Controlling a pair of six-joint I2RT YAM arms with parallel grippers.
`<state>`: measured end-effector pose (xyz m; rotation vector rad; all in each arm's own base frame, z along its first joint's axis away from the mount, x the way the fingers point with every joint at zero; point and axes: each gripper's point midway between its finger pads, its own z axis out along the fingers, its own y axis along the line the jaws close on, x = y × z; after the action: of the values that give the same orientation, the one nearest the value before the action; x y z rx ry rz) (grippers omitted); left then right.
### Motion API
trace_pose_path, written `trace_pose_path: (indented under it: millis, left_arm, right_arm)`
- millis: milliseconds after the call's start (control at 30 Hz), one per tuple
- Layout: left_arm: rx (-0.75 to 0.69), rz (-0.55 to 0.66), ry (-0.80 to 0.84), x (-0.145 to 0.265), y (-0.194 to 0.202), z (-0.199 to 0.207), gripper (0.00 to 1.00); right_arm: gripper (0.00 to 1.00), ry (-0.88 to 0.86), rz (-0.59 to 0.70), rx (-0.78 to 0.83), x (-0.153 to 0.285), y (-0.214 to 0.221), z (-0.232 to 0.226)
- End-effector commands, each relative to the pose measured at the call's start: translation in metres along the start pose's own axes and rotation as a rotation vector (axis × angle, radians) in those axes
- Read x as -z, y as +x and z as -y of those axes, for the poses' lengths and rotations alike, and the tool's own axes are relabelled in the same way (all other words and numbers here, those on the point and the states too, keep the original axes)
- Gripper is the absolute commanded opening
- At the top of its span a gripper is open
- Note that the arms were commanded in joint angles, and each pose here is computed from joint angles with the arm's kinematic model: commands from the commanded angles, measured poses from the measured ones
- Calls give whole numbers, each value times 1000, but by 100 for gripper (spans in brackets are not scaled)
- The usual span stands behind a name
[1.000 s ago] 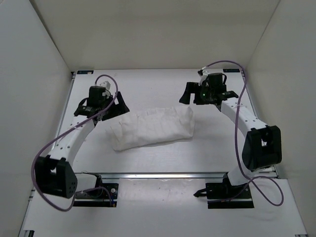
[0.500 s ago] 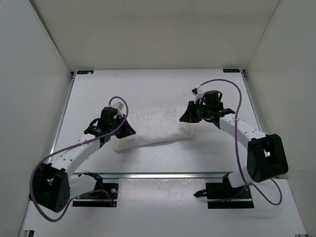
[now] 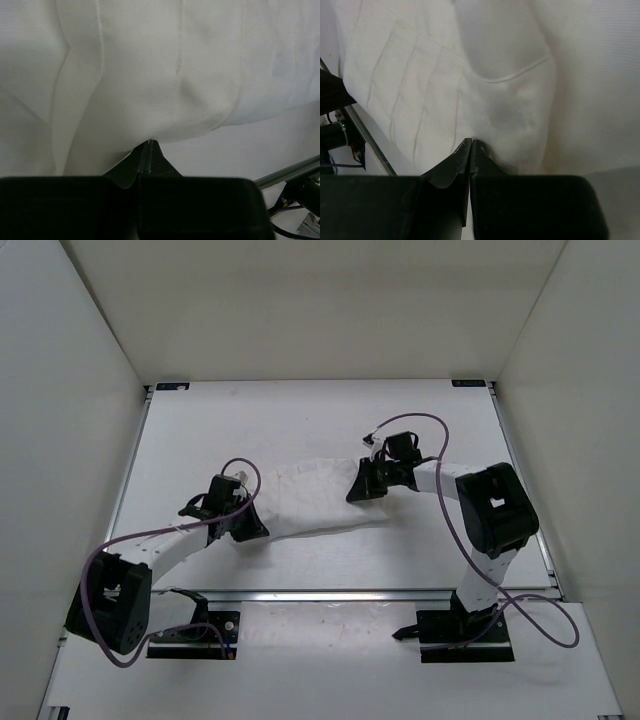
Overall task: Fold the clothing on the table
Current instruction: Fold the skirt
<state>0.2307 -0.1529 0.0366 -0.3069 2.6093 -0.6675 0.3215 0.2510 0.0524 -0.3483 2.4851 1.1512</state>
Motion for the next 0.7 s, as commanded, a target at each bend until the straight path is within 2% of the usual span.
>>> trace_pose_path:
  millis: [0,133,267,333,367,400,433,500,567,600,667]
  left_arm:
    - [-5,-26,-57,0,8,-16,0]
    - [-9,-86,-107,-3,19,-30,0]
    - [-40,-107,-9,13,8,0,0]
    - [-88,-41,51,30,-13,26,0]
    - [-109,30,88,44,-32,42,0]
    - [-98,82,114,55,-46,52,1]
    - [-92,127,145,62,-57,57,7]
    - [-49,187,180,64,-73,58,10]
    - [-48,200,207,57,-77,60,6]
    - [-55,205,162,49,-80,53,2]
    - [-89,183,103,37,-74,52,0]
  right_arm:
    - [0,9,87,43,8,-34,11]
    - [0,68,100,50,11,-41,35]
    - [1,70,117,35,24,-65,32]
    - [0,66,169,56,37,-83,17]
    - [0,84,207,65,48,-92,10]
    - [8,120,231,64,53,-96,12]
    - [28,139,261,80,63,-101,7]
    - [48,170,267,74,75,-94,11]
    - [59,212,246,40,82,-79,27]
    - [67,248,215,8,84,-65,40]
    - [72,280,171,-12,86,-49,48]
